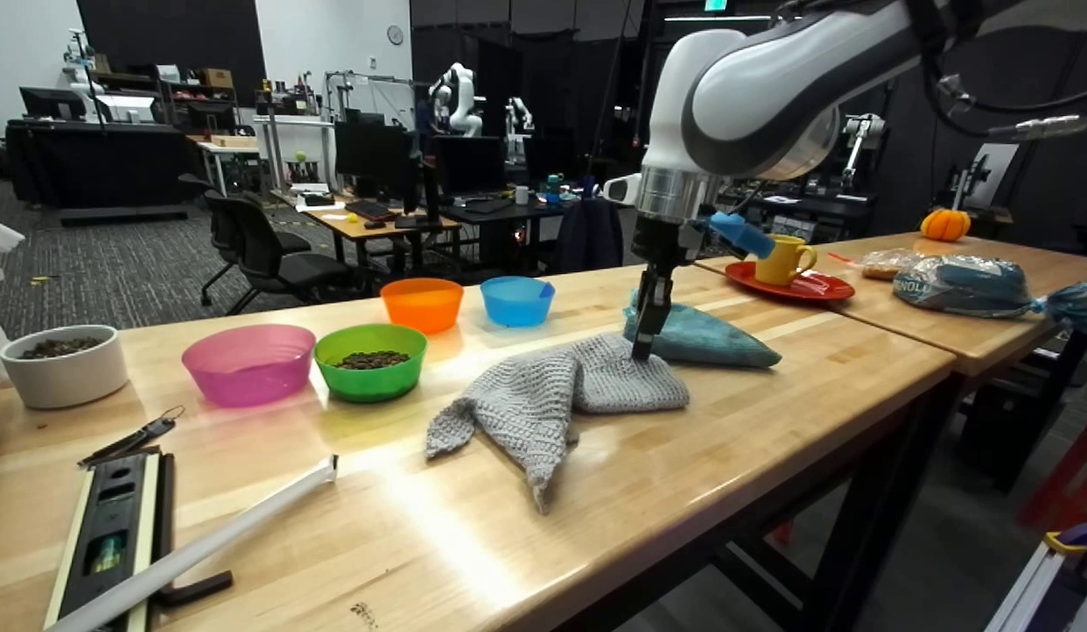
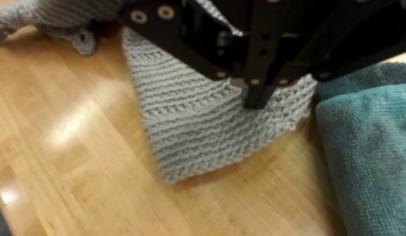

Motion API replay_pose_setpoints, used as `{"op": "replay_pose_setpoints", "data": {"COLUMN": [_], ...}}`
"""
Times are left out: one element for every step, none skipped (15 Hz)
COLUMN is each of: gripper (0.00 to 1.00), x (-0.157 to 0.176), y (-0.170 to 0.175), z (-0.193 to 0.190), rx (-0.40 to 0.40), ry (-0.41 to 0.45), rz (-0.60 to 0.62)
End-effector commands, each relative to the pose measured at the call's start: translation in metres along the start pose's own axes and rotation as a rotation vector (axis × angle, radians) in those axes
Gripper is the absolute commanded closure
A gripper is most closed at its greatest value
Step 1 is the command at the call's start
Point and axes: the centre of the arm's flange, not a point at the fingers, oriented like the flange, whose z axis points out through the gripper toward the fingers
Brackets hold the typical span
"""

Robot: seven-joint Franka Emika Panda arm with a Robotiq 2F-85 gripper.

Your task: Unfold the grey cotton material

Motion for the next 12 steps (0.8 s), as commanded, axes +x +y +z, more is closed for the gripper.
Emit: {"op": "replay_pose_setpoints", "data": {"gripper": [1.00,1.00,1.00,1.00,1.00,1.00,1.00,1.00,1.00,1.00,1.00,1.00], "x": [0.015,0.017,0.019,0.020,0.021,0.020,0.019,0.017,0.013,0.009,0.003,-0.002], "y": [-0.002,-0.004,-0.004,-0.006,-0.009,-0.013,-0.017,-0.021,-0.026,-0.031,-0.036,-0.038], "z": [0.012,0.016,0.020,0.024,0.026,0.028,0.029,0.029,0.030,0.031,0.031,0.031], "rx": [0.021,0.027,0.032,0.038,0.047,0.058,0.069,0.084,0.104,0.120,0.124,0.127], "ry": [0.007,0.001,-0.004,-0.009,-0.014,-0.020,-0.027,-0.032,-0.040,-0.053,-0.074,-0.094], "rz": [-0.023,-0.024,-0.026,-0.028,-0.028,-0.026,-0.024,-0.020,-0.019,-0.016,-0.011,-0.011]}}
